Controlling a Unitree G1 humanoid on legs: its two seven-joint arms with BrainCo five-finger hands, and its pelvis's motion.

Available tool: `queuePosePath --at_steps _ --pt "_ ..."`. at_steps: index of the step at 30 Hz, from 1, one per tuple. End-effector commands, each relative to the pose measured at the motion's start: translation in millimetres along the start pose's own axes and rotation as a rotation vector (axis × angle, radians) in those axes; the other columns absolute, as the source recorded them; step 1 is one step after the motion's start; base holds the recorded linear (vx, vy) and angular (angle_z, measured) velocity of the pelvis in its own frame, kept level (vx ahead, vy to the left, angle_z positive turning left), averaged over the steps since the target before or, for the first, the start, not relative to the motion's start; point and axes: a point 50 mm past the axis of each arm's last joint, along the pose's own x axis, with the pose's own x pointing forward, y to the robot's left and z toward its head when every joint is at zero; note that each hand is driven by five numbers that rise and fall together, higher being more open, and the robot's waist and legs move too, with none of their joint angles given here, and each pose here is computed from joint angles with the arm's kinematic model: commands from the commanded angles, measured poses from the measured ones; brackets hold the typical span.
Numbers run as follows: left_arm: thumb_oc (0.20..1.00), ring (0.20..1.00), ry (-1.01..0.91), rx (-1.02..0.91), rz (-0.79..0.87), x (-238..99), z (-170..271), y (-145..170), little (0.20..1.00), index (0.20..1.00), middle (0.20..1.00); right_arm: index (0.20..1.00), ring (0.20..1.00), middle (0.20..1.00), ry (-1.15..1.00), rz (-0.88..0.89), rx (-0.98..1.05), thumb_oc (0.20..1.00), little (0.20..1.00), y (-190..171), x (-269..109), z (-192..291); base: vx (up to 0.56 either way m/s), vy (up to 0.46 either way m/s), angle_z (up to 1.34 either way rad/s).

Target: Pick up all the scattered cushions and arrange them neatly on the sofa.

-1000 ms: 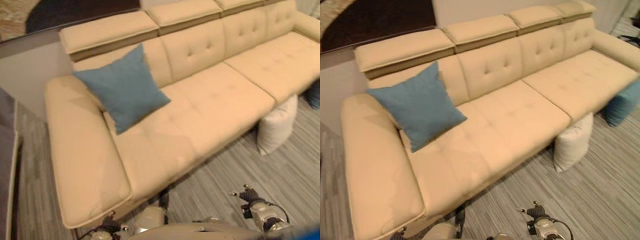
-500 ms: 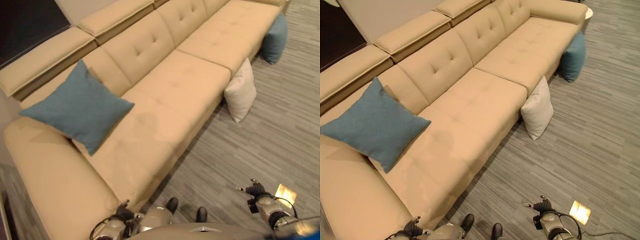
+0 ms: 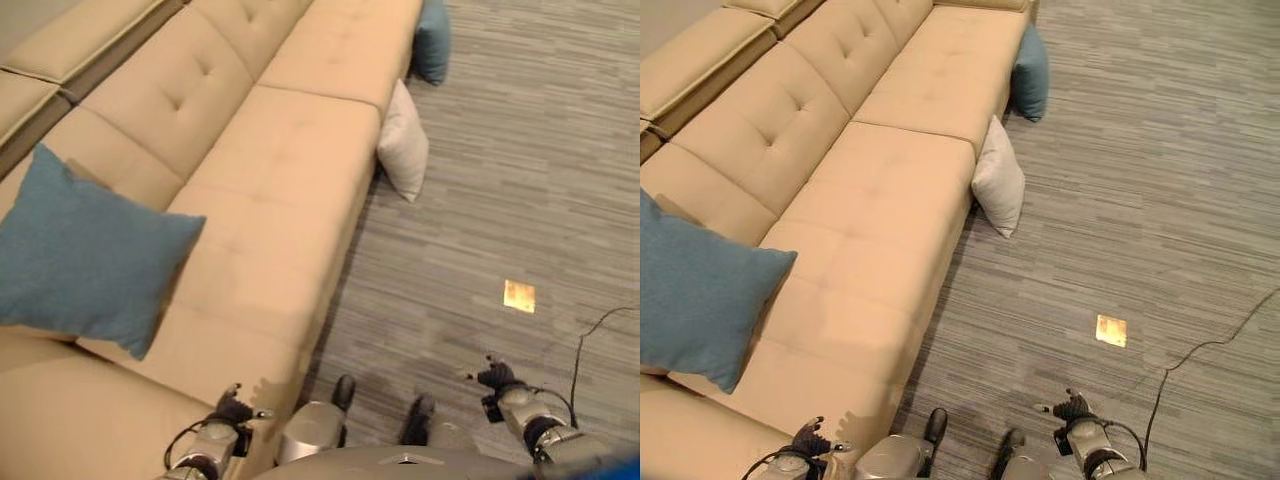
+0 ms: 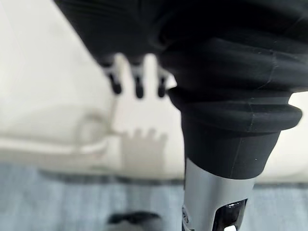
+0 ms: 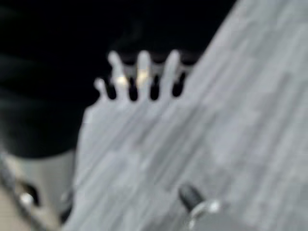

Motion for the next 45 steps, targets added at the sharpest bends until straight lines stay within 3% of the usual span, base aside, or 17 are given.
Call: queuePosePath --at_steps 1,12,19,28,33,39,45 --pt "1.0 1.0 -0.012 -0.023 -0.024 -0.6 6.0 -15.5 1.0 1.0 1.0 1.0 1.0 1.0 -0.014 -0.08 -0.017 1.0 1.0 -24.5 1.8 -1.9 0.12 -0.181 -0.24" --pt "1.0 1.0 -0.18 0.024 -0.091 -0.4 58.3 -36.1 1.0 1.0 1.0 1.0 1.0 1.0 -0.025 -0.122 0.067 1.0 1.0 -23.5 0.8 -0.6 0.12 -0.132 0.09" --pt "1.0 1.0 -0.211 0.047 -0.098 -0.3 66.4 -34.6 1.0 1.0 1.0 1.0 1.0 1.0 0.033 -0.103 0.042 1.0 1.0 -11.3 -3.0 -19.9 0.16 -0.012 -0.15" --pt "1.0 1.0 -0.18 0.047 -0.037 3.6 54.3 -3.4 1.0 1.0 1.0 1.0 1.0 1.0 0.124 0.029 0.039 1.0 1.0 32.5 -15.2 -46.2 0.17 0.038 -0.7" --pt "1.0 1.0 -0.186 0.036 -0.022 3.8 58.5 -3.4 1.0 1.0 1.0 1.0 1.0 1.0 0.098 0.041 0.08 1.0 1.0 36.0 -14.9 -39.0 0.08 0.12 -0.43" --pt "1.0 1.0 -0.166 0.0 -0.038 3.3 53.4 -8.7 1.0 1.0 1.0 1.0 1.0 1.0 0.306 0.044 0.119 1.0 1.0 42.8 -32.3 -95.7 0.23 -0.027 -0.07" --pt "1.0 1.0 -0.149 0.03 -0.051 3.4 50.3 -14.8 1.0 1.0 1.0 1.0 1.0 1.0 0.385 0.027 0.171 1.0 1.0 44.4 -38.6 -111.1 0.4 -0.096 0.01"
